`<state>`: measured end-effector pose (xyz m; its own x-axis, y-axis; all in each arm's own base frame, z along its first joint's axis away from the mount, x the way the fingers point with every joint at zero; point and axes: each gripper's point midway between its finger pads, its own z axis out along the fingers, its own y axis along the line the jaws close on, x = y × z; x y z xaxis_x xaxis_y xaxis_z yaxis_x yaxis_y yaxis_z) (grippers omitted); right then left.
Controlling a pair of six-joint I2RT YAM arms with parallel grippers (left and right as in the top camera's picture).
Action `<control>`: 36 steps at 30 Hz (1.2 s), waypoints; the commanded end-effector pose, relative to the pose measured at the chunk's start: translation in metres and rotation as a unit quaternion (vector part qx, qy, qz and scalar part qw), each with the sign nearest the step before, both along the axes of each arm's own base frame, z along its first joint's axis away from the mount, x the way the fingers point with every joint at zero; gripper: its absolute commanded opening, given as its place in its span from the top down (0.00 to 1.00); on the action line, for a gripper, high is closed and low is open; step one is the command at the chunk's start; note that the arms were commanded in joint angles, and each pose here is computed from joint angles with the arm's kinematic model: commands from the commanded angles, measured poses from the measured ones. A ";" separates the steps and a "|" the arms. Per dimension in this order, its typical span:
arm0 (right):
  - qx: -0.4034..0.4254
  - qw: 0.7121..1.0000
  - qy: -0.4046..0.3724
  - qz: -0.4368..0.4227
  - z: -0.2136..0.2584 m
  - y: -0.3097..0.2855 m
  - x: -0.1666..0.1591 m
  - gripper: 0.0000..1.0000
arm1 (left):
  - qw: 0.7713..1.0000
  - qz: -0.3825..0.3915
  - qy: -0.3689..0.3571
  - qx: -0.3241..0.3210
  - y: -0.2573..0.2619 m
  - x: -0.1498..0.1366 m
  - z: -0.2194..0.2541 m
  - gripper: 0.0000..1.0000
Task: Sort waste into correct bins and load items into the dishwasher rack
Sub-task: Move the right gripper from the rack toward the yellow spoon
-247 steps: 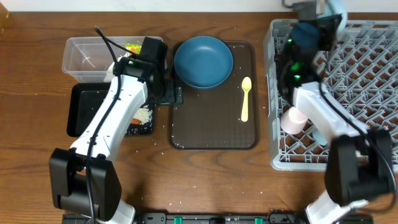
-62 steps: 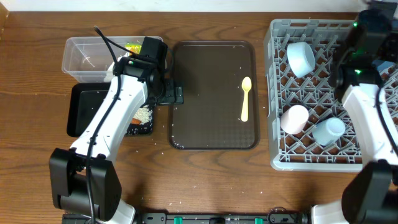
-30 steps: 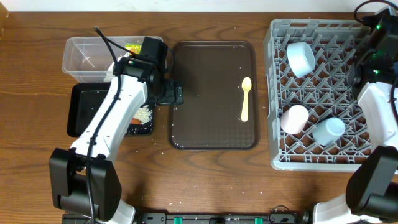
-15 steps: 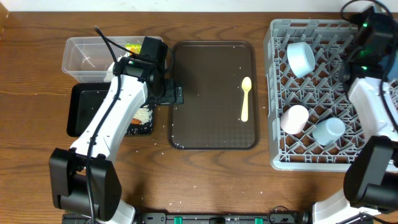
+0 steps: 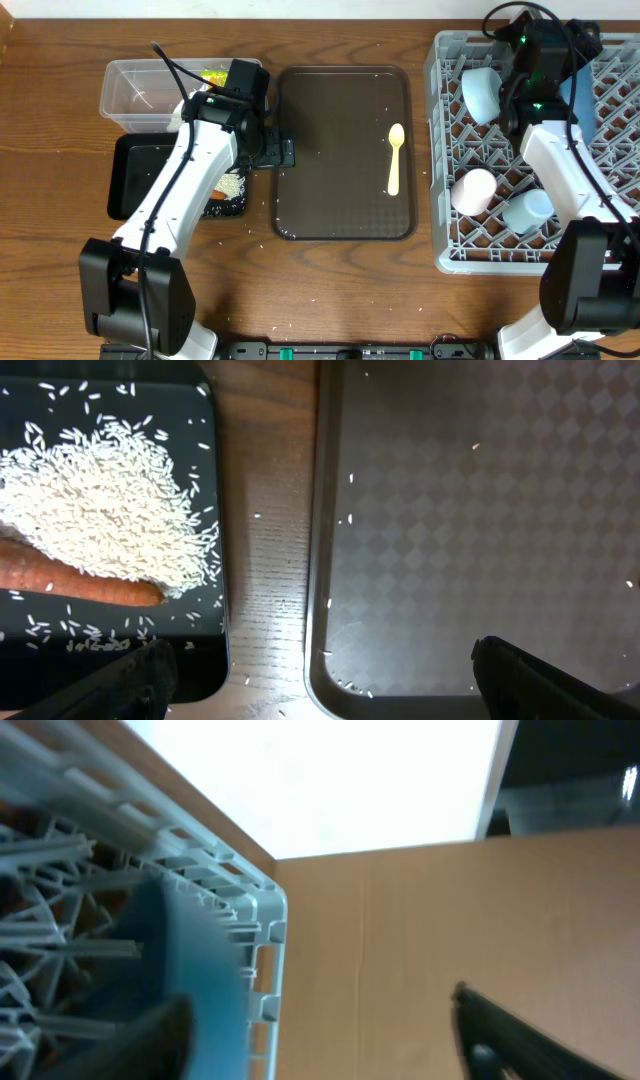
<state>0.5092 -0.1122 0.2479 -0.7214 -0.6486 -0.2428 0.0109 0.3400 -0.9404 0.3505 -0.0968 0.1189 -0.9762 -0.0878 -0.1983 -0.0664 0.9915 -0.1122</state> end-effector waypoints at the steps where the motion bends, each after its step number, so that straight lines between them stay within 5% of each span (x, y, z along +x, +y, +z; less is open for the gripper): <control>1: 0.001 1.000 -0.028 -0.013 0.006 0.005 0.002 0.04 | 1.000 0.003 -0.021 0.001 0.002 0.006 0.014 0.03; 11: 0.038 0.987 -0.156 -0.023 0.057 0.022 -0.002 0.01 | 1.000 0.003 -0.021 0.001 0.002 0.006 0.014 0.03; 19: 0.226 0.964 -0.107 0.089 -0.003 0.114 0.009 0.01 | 1.000 0.003 -0.021 0.001 0.002 0.006 0.014 0.03; 22: 0.358 0.920 -0.041 0.153 -0.041 0.172 0.002 0.01 | 1.000 0.003 -0.021 0.001 0.002 0.006 0.014 0.03; 32: 0.731 0.647 0.134 0.173 -0.070 0.313 -0.064 0.01 | 1.000 0.003 -0.021 0.001 0.002 0.006 0.014 0.03; 34: 0.739 0.635 0.145 0.171 -0.071 0.321 -0.069 0.12 | 1.000 0.003 -0.021 0.001 0.002 0.006 0.014 0.03; 36: 0.726 0.656 0.144 0.149 -0.080 0.323 -0.073 0.16 | 1.000 0.003 -0.021 0.001 0.002 0.006 0.014 0.03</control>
